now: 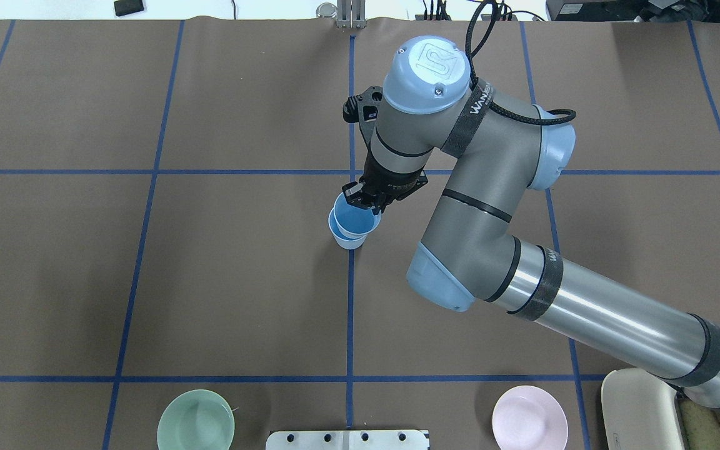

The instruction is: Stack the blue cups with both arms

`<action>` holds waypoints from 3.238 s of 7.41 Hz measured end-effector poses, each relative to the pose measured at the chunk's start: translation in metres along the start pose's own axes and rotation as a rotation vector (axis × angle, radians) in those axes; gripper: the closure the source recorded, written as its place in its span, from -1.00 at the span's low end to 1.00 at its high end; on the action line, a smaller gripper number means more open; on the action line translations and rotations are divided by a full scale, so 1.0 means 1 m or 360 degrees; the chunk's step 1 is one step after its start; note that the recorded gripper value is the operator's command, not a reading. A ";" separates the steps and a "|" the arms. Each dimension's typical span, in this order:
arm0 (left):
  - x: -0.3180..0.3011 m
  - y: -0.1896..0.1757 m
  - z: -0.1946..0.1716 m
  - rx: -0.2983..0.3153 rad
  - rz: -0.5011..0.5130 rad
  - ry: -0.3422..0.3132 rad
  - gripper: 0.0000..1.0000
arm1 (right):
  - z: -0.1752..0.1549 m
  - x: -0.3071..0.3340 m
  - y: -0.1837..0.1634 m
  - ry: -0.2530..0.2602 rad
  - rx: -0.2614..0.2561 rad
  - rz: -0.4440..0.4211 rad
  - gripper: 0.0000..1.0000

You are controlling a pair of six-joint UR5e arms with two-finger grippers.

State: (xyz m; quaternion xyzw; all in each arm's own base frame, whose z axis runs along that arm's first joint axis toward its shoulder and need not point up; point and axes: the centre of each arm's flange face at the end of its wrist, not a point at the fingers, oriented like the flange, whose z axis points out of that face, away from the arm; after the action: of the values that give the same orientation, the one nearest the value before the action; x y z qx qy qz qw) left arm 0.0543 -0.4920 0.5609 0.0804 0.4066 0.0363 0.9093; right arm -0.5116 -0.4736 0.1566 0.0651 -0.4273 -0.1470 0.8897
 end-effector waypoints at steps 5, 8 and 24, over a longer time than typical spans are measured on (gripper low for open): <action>-0.011 0.001 -0.009 0.0011 -0.0046 0.0013 -0.93 | 0.004 -0.002 -0.004 -0.0012 0.0018 -0.0003 -1.00; -0.046 -0.003 -0.040 -0.0001 -0.0059 -0.0038 -0.94 | -0.036 0.068 -0.031 0.0009 0.0098 0.0092 -1.00; -0.094 0.001 -0.068 -0.0072 -0.0097 -0.0076 -0.95 | -0.134 0.638 0.183 0.0387 0.0041 0.0399 -1.00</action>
State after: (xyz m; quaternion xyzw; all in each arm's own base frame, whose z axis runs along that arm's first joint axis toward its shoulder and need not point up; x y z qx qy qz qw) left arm -0.0589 -0.4952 0.5857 0.0483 0.3861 0.0157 0.9211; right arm 0.0078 -0.5034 0.5902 0.0400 -0.3232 -0.0206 0.9453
